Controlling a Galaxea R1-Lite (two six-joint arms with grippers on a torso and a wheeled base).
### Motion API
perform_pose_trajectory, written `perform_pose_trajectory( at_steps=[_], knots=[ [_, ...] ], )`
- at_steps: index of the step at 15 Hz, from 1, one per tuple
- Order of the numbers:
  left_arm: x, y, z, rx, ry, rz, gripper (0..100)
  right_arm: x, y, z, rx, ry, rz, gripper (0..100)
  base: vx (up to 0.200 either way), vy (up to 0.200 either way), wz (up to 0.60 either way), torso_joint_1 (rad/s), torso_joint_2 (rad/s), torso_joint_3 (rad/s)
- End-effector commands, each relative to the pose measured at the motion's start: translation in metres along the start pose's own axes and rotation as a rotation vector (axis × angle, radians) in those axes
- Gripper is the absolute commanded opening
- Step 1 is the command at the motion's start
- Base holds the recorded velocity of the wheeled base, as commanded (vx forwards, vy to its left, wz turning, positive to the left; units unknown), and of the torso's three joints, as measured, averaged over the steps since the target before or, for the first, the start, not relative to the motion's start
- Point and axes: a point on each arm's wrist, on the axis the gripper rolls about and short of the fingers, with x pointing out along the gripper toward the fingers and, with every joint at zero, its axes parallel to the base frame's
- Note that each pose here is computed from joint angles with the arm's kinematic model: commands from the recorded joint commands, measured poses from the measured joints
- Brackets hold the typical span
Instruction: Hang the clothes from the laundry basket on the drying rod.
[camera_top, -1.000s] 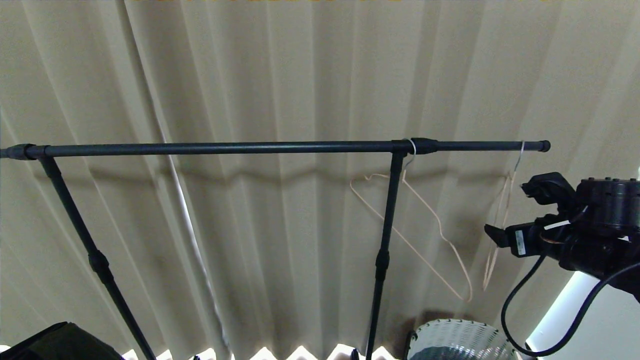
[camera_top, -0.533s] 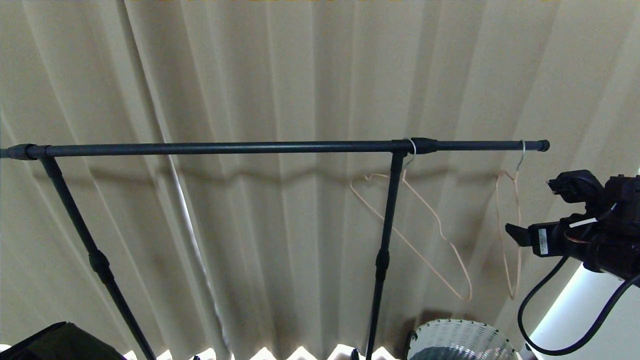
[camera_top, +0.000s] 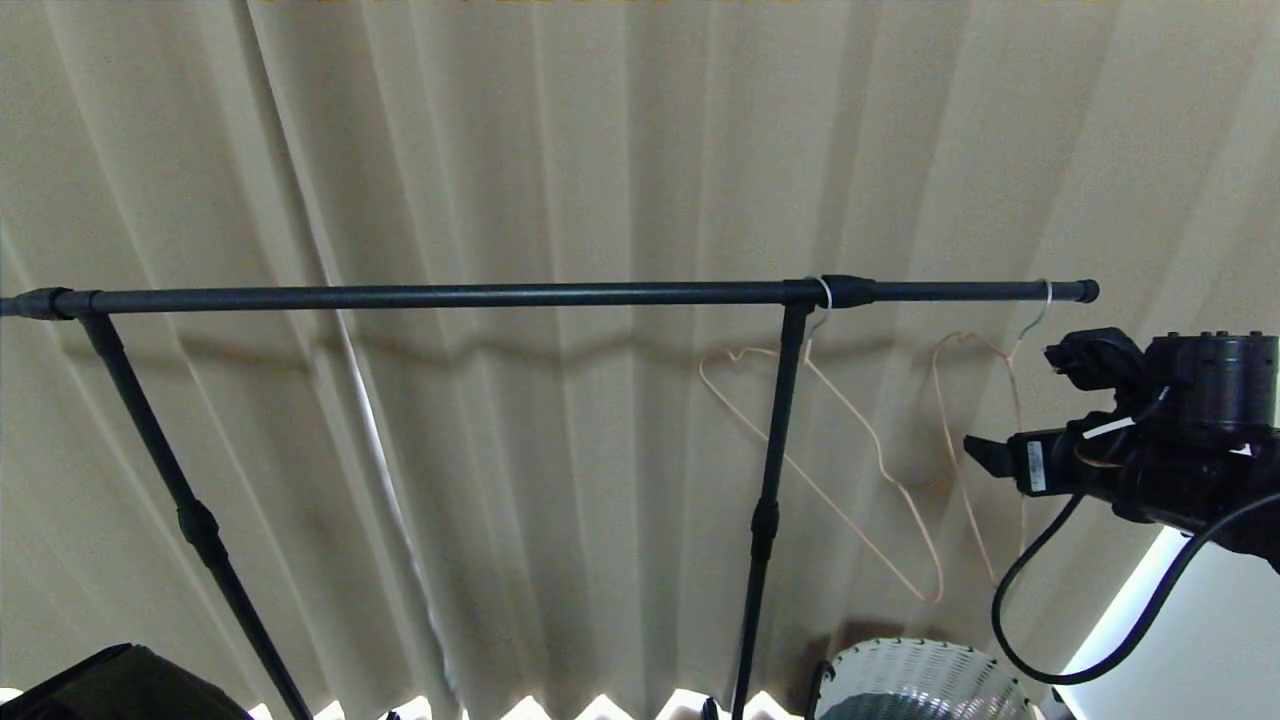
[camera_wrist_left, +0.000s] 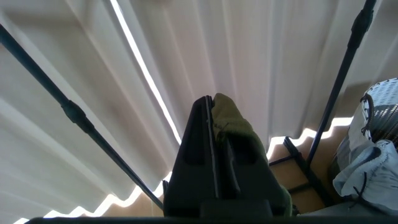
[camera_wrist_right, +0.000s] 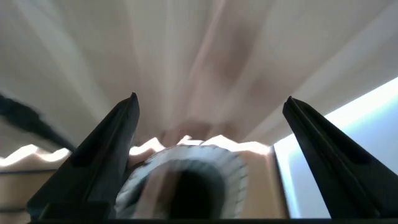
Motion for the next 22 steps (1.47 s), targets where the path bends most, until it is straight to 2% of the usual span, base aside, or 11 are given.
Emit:
perform_pose_trajectory(
  at_steps=[1, 8, 13, 15, 22],
  knots=[
    [0.0, 0.0, 0.0, 0.0, 0.001, 0.0, 0, 0.006, 0.009, 0.005, 0.039, 0.027, 0.024, 100, 0.0, 0.0, 0.0, 0.0, 0.0, 0.0],
    [0.0, 0.0, -0.001, 0.003, 0.003, -0.001, 0, 0.011, -0.009, 0.0, 0.111, 0.058, -0.034, 100, 0.0, 0.0, 0.0, 0.0, 0.0, 0.0],
    [-0.001, 0.0, -0.001, 0.005, -0.002, 0.0, 0, 0.009, -0.023, 0.0, 0.126, 0.056, -0.075, 100, 0.0, 0.0, 0.0, 0.0, 0.0, 0.0],
    [-0.001, 0.0, -0.001, 0.007, -0.006, 0.001, 0, 0.011, -0.031, -0.004, 0.091, 0.071, -0.096, 100, 0.0, 0.0, 0.0, 0.0, 0.0, 0.0],
    [-0.001, 0.0, -0.001, 0.007, -0.007, 0.002, 0, 0.009, -0.023, -0.004, 0.062, 0.068, -0.066, 100, 0.0, 0.0, 0.0, 0.0, 0.0, 0.0]
  ],
)
